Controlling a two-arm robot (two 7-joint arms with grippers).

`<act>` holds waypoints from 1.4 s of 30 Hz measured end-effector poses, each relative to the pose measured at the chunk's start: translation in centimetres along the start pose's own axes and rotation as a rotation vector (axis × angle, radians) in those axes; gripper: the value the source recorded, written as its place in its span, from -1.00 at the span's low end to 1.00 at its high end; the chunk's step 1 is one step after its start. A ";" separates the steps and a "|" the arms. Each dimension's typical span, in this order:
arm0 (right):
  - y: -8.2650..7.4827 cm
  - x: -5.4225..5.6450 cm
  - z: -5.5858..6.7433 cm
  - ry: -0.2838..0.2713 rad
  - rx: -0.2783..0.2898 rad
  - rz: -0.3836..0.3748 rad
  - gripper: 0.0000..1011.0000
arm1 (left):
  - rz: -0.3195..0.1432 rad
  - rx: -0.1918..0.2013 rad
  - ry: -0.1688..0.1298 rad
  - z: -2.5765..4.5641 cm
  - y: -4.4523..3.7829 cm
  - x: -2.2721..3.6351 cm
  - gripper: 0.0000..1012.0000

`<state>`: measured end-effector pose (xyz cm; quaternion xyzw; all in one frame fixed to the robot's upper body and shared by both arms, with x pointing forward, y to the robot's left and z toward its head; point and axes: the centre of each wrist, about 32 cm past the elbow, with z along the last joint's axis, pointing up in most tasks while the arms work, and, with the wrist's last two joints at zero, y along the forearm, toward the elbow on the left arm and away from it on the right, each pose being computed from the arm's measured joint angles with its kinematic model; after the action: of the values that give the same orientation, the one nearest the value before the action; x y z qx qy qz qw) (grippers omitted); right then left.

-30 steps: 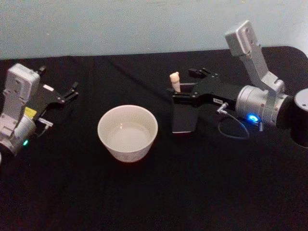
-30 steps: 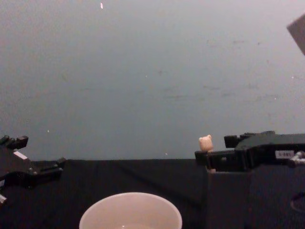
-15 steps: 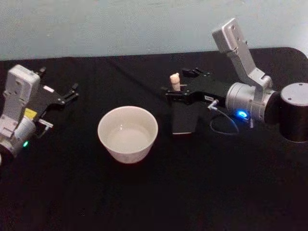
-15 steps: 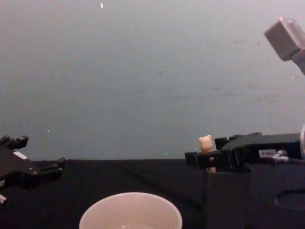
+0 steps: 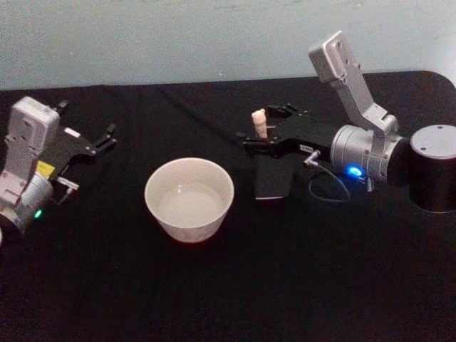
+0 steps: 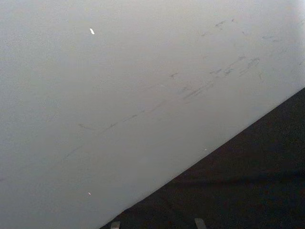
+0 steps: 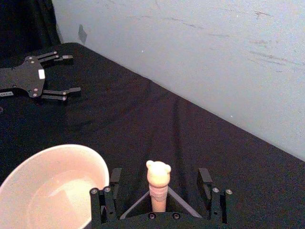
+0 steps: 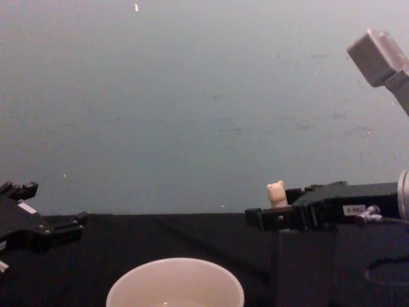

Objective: Pick up the stirring spoon with one hand, stir inside the cup, then place it back in its original position.

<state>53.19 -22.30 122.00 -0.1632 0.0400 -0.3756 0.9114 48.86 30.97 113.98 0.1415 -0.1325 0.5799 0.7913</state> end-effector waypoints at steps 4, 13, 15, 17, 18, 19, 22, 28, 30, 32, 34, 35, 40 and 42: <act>0.0 0.0 0.0 -0.006 -0.002 -0.003 0.98 | 0.000 0.000 0.000 0.00 0.00 0.00 0.98; 0.0 -0.1 0.0 -0.006 -0.001 -0.002 0.98 | 0.000 0.000 0.000 0.00 0.00 0.00 0.98; 0.0 -0.1 0.0 -0.005 -0.001 -0.002 0.98 | 0.000 0.000 0.000 0.00 0.00 0.00 0.98; 0.0 -0.1 0.0 -0.005 -0.001 -0.002 0.91 | 0.000 0.000 0.000 0.00 0.00 0.00 0.98; 0.0 -0.1 0.0 -0.005 0.000 -0.002 0.88 | 0.000 0.000 0.000 0.00 0.00 0.00 0.98; 0.0 -0.1 0.0 -0.005 0.000 -0.002 0.86 | 0.000 0.000 0.000 0.00 0.00 0.00 0.98; 0.0 -0.1 0.0 -0.004 0.000 -0.002 0.68 | 0.000 0.000 0.000 0.00 0.00 0.00 0.98; 0.0 -0.1 0.0 -0.004 0.001 -0.002 0.36 | 0.000 0.000 0.000 0.00 0.00 0.00 0.98; 0.0 -0.1 0.0 -0.004 0.001 -0.001 0.20 | 0.000 0.000 0.000 0.00 0.00 0.00 0.98; 0.0 -0.1 0.0 -0.003 0.001 -0.001 0.08 | 0.000 0.000 0.000 0.00 0.00 0.00 0.98; 0.0 0.0 0.0 -0.003 0.001 -0.001 -0.04 | 0.000 0.000 0.000 0.00 0.00 0.00 0.98; 0.0 0.0 0.0 -0.003 0.001 -0.001 -0.08 | 0.000 0.000 0.000 0.00 0.00 0.00 0.98; 0.0 0.0 0.0 -0.003 0.001 -0.001 -0.40 | 0.000 0.000 0.000 0.00 0.00 0.00 0.98; 0.0 0.0 0.0 -0.002 0.001 -0.001 -0.55 | 0.000 0.000 0.000 0.00 0.00 0.00 0.98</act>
<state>53.14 -22.28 122.01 -0.1630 0.0385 -0.3759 0.9114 48.86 30.97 113.97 0.1415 -0.1324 0.5799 0.7913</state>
